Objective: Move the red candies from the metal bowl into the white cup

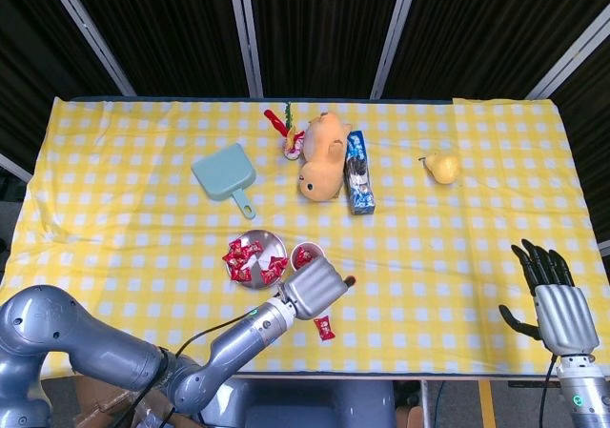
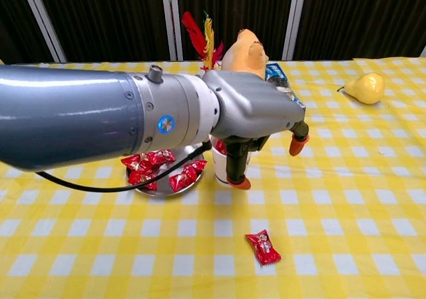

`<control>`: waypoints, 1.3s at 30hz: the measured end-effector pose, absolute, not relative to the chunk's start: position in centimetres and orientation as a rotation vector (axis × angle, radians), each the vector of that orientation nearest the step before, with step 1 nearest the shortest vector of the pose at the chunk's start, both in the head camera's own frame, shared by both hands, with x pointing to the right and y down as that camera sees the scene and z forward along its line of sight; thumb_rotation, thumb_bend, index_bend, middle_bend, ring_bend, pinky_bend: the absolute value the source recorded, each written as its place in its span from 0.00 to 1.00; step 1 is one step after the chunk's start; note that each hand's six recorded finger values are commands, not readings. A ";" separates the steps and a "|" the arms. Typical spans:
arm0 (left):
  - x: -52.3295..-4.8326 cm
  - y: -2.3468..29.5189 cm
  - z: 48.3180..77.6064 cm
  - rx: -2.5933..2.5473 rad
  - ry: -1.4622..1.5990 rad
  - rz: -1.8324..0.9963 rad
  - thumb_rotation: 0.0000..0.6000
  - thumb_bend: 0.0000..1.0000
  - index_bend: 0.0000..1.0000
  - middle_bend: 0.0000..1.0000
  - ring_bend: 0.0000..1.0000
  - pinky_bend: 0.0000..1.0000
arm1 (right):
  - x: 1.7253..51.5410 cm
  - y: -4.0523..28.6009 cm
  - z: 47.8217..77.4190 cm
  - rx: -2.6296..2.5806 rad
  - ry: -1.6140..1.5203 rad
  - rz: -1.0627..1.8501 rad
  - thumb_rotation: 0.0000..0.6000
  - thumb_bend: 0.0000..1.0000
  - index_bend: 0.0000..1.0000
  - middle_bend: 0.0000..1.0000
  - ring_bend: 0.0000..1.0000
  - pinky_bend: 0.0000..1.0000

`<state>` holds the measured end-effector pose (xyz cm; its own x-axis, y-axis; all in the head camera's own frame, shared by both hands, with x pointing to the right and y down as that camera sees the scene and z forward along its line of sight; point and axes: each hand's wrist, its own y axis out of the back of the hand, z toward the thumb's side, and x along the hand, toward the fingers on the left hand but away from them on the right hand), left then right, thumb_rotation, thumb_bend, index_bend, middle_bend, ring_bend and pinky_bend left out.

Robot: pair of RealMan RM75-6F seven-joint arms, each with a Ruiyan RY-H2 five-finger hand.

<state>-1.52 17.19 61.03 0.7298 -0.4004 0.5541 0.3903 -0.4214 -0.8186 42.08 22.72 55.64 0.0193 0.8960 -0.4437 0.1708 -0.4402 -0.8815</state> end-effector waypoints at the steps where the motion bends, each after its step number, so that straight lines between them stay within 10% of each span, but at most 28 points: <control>1: -1.4 17.4 61.2 -1.807 0.002 -0.874 1.00 0.25 0.28 0.98 1.00 1.00 | 42.1 22.7 55.6 -1.669 -1.100 1.472 1.00 0.34 0.00 0.00 0.00 0.00; 39: 1.1 22.5 67.5 -1.794 -0.241 -0.905 1.00 0.27 0.39 0.97 1.00 1.00 | 43.0 22.7 55.9 -1.582 -1.083 1.577 1.00 0.34 0.00 0.00 0.00 0.00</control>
<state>1.06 22.52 67.48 0.6922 -0.2502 0.6769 0.5540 -0.4169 -0.7206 43.00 22.68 55.88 -0.0632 0.8870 -0.4574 0.1090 -0.4495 -0.8866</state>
